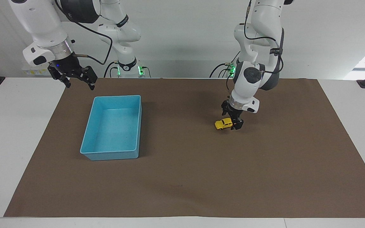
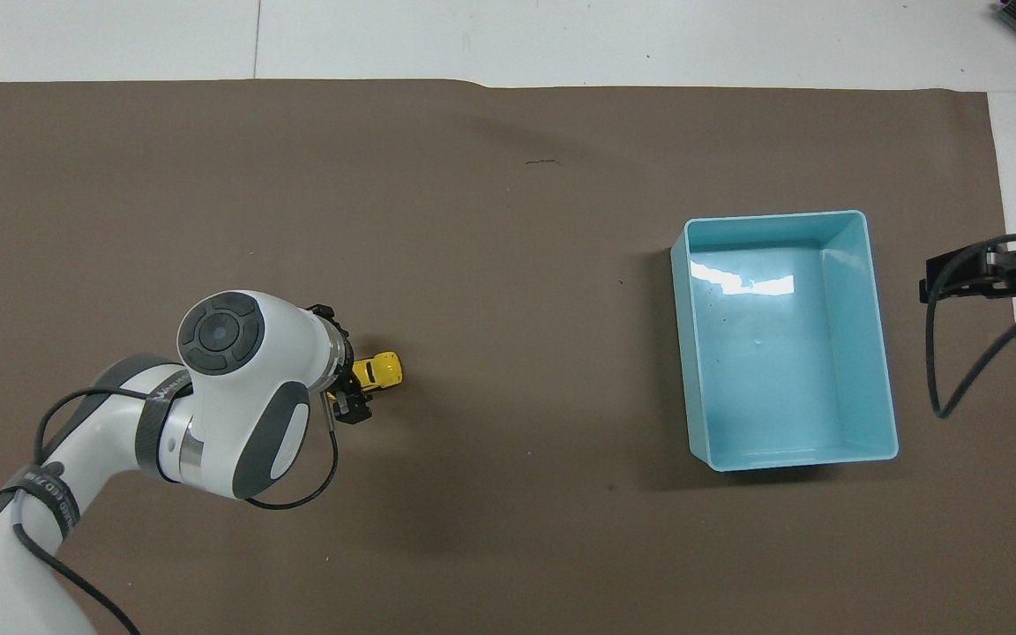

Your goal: Wind up and store yellow beetle car

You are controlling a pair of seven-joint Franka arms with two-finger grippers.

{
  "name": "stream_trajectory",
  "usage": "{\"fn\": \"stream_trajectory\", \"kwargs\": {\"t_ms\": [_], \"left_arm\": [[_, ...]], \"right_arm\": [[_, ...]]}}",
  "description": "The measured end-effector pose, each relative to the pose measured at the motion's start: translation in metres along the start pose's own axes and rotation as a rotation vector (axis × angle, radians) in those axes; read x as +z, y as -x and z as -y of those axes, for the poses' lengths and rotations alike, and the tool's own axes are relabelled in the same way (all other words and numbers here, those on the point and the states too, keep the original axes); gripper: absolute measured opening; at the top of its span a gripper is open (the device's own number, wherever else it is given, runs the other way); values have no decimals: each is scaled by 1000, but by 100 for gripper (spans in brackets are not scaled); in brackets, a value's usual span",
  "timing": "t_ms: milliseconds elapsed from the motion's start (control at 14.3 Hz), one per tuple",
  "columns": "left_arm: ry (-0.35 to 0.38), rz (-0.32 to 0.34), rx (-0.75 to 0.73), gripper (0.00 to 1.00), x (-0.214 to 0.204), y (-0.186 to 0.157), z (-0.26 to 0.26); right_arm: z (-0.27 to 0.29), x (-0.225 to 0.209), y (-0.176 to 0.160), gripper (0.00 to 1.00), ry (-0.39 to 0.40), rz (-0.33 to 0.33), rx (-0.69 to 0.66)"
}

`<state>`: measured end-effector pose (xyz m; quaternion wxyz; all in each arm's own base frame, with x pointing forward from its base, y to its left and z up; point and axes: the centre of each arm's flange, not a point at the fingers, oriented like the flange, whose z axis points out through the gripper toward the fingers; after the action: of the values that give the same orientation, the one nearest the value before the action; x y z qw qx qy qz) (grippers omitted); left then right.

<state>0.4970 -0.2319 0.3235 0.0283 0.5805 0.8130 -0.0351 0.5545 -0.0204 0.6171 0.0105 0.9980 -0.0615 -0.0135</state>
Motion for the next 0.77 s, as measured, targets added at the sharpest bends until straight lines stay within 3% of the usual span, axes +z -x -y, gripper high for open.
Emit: {"fn": "stream_trajectory", "kwargs": {"t_ms": [558, 767], "left_arm": [[-5, -5, 9, 97, 5, 2, 7], [-12, -12, 11, 61, 9, 0, 9]], "right_arm": [[0, 0, 0, 100, 0, 0, 0], [0, 0, 0, 100, 0, 0, 0]]}}
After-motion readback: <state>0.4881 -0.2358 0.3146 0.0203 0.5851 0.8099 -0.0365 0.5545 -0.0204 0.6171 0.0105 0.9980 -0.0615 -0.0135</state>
